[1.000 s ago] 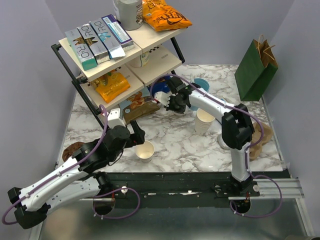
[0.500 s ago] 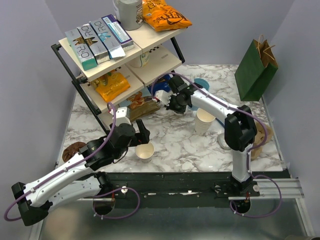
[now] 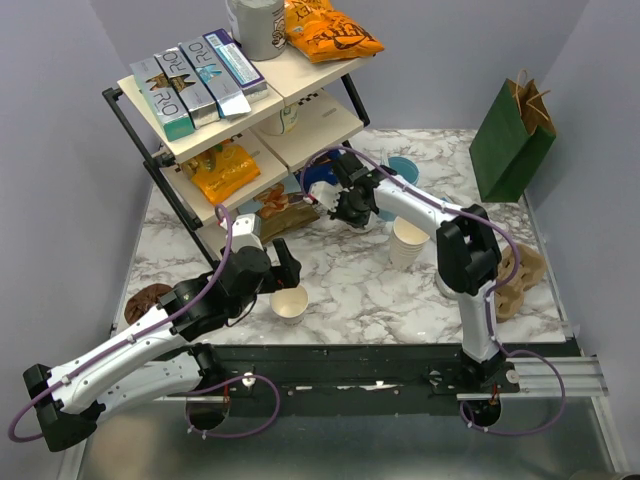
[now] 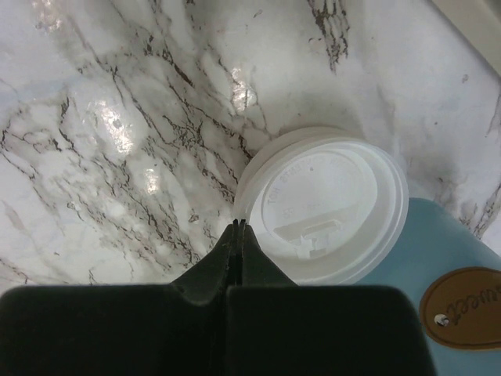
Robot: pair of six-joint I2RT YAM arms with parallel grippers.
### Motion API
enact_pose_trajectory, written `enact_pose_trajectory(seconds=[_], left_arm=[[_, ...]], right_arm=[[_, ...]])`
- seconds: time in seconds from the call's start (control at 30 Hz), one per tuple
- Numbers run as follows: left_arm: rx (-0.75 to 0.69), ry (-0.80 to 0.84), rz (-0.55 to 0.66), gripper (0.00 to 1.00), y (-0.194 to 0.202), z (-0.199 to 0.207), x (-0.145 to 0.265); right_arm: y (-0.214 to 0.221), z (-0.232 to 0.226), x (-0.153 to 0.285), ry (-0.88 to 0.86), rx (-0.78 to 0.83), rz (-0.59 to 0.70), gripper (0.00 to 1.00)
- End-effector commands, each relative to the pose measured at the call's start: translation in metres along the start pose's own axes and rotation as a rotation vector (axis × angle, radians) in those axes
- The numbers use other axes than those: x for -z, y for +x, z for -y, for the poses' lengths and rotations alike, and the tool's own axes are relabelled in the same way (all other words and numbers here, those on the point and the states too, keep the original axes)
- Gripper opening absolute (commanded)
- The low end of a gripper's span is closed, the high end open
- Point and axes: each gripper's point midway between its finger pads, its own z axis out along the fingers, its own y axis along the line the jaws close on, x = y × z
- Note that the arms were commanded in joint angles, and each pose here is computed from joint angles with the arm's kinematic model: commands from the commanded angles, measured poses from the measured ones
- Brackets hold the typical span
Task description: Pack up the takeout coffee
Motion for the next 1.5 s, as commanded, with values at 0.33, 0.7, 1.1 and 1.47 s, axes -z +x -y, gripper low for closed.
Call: enact_pose_trajectory(seconds=[0.33, 0.7, 1.1, 1.47], left_arm=[[-0.005, 0.023, -0.023, 0.99, 0.005, 0.005, -0.004], [-0.005, 0.024, -0.020, 0.99, 0.003, 0.006, -0.003], [-0.007, 0.026, -0.023, 0.99, 0.004, 0.006, -0.003], [-0.002, 0.031, -0.024, 0.99, 0.005, 0.006, -0.002]], right_arm=[[0.003, -0.001, -0.002, -0.093, -0.132, -0.033, 0.07], [0.001, -0.002, -0.002, -0.110, -0.148, -0.024, 0.15], [0.003, -0.002, -0.004, -0.118, -0.162, -0.035, 0.01], [-0.018, 0.018, 0.028, -0.010, -0.209, 0.056, 0.01]])
